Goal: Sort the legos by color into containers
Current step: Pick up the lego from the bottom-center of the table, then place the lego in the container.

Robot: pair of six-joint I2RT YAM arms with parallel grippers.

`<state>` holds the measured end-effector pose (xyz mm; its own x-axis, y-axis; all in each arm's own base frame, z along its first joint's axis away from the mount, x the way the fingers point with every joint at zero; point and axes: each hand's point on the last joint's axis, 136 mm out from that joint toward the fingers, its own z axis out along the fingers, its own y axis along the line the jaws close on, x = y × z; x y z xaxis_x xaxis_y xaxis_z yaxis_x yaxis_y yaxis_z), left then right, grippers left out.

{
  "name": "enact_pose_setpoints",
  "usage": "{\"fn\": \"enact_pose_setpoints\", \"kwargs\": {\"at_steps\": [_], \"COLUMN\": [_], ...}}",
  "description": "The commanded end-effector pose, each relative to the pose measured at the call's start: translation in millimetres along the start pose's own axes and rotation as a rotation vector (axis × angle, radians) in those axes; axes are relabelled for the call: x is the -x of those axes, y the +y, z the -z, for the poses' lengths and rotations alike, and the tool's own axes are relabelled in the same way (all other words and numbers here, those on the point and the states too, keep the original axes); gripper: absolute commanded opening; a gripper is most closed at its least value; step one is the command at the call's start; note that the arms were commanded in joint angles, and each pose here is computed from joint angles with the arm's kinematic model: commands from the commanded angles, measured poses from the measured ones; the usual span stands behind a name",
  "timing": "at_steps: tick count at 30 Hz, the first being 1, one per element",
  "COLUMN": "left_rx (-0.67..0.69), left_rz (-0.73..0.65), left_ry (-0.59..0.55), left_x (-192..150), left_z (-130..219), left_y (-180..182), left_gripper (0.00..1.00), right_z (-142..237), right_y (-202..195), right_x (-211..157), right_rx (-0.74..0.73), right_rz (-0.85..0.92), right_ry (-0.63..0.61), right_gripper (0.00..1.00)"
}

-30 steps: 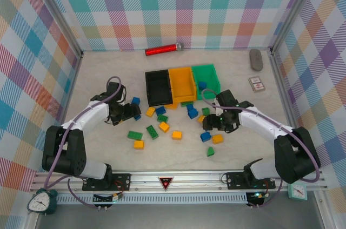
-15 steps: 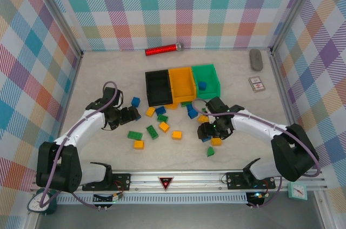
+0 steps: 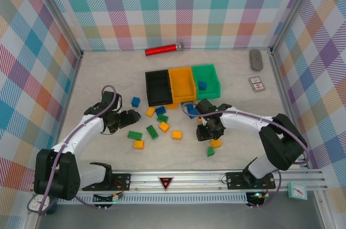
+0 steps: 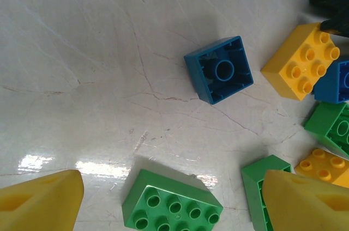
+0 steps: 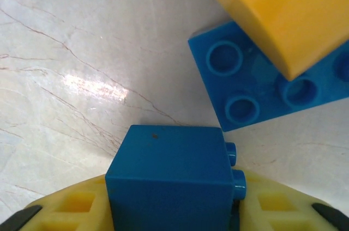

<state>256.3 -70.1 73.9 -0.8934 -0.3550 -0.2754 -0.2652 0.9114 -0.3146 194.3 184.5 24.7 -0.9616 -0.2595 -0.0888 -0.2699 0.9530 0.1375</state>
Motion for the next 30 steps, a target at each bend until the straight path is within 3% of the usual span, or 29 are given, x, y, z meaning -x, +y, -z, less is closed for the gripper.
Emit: {"fn": "enact_pose_setpoints", "kwargs": {"at_steps": [1,10,21,25,30], "left_rx": [0.016,-0.003,-0.034,-0.05,-0.049], "left_rz": [-0.003,0.014,0.041,0.057,0.057], "left_ry": [0.0,0.003,0.023,0.019,0.021], "left_x": [-7,-15,-22,-25,-28], "left_z": [2,3,4,6,9], "left_y": [5,6,3,0,0], "left_gripper": [0.85,0.85,0.85,0.85,0.85], "right_z": [11,68,138,141,129], "right_y": [1,13,-10,-28,-51], "right_x": [6,31,133,172,212], "right_rx": [-0.016,0.042,0.096,0.147,0.1], "right_rz": [0.001,0.004,-0.1,-0.177,-0.215], "right_ry": [-0.029,-0.216,-0.472,-0.501,-0.49], "right_gripper": [0.38,0.36,0.36,0.36,0.37]}}
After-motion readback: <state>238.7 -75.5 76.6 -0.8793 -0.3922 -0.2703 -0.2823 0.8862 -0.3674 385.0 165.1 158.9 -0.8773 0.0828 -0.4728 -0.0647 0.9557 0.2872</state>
